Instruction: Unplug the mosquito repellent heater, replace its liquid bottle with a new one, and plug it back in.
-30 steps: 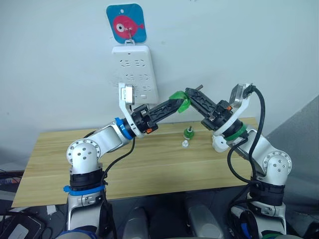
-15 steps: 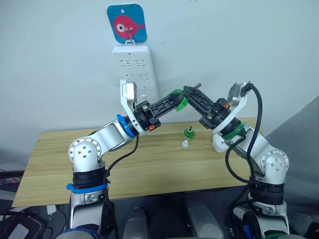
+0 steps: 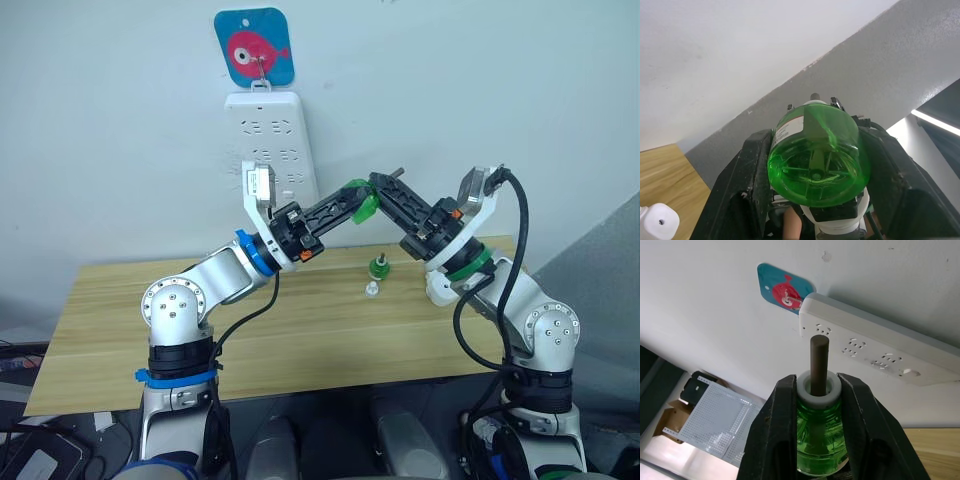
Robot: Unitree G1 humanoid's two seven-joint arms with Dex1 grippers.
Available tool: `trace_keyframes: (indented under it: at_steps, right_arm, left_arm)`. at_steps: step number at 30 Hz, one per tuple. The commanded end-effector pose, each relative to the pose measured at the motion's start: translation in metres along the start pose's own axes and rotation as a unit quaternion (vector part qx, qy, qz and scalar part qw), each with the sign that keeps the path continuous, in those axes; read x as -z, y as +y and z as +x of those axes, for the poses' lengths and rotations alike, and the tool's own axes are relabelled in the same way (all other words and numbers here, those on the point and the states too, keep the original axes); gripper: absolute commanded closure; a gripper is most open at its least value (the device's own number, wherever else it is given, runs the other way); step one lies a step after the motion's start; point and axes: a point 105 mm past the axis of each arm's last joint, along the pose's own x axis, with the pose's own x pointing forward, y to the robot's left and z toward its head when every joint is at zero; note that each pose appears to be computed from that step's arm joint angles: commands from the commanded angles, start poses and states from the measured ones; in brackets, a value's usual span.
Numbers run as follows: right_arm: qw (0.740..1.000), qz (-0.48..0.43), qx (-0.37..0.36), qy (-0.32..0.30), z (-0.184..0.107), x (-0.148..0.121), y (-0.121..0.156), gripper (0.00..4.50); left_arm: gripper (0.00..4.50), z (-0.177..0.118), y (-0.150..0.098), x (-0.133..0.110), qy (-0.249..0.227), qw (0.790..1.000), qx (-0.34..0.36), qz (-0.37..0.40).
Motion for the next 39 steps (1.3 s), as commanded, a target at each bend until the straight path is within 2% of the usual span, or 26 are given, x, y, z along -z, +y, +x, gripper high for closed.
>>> trace_keyframes:
  at_steps: [1,4,7,9,11,13,17,21,27,39]
  right_arm:
    - [0.998,-0.030,0.033,-0.052,-0.013,-0.024,-0.007,2.26]
    - [0.989,-0.082,0.109,-0.064,-0.031,-0.041,-0.029,1.19]
    - [0.963,-0.177,0.201,-0.040,-0.052,-0.053,-0.052,0.10]
    - [0.933,-0.275,0.232,0.032,-0.065,-0.048,-0.060,0.00]
    - [0.851,-0.402,0.308,0.140,-0.085,-0.044,-0.083,0.00]
    - [0.783,-0.465,0.366,0.194,-0.100,-0.049,-0.101,0.00]
    - [0.735,-0.460,0.392,0.309,-0.114,-0.039,-0.115,0.00]
    - [0.690,-0.459,0.421,0.370,-0.120,-0.044,-0.134,0.00]
    - [0.662,-0.416,0.467,0.413,-0.126,-0.053,-0.162,0.00]
    - [0.642,-0.377,0.485,0.458,-0.128,-0.051,-0.196,0.00]
  left_arm:
    - [2.22,-0.005,-0.007,-0.003,0.001,1.000,0.014,0.012]
    - [2.22,-0.012,-0.003,-0.003,0.008,1.000,-0.004,0.022]
    - [2.22,-0.022,0.003,0.000,0.032,0.998,-0.028,0.052]
    - [2.22,-0.031,0.012,0.004,0.051,0.994,-0.056,0.078]
    - [2.22,-0.045,0.022,0.015,0.098,0.983,-0.087,0.130]
    - [2.22,-0.053,0.027,0.024,0.131,0.973,-0.098,0.165]
    - [2.22,-0.060,0.030,0.031,0.147,0.965,-0.101,0.193]
    - [2.22,-0.064,0.032,0.040,0.162,0.959,-0.101,0.209]
    - [2.22,-0.066,0.033,0.050,0.170,0.956,-0.097,0.220]
    - [2.22,-0.068,0.030,0.058,0.175,0.953,-0.093,0.231]
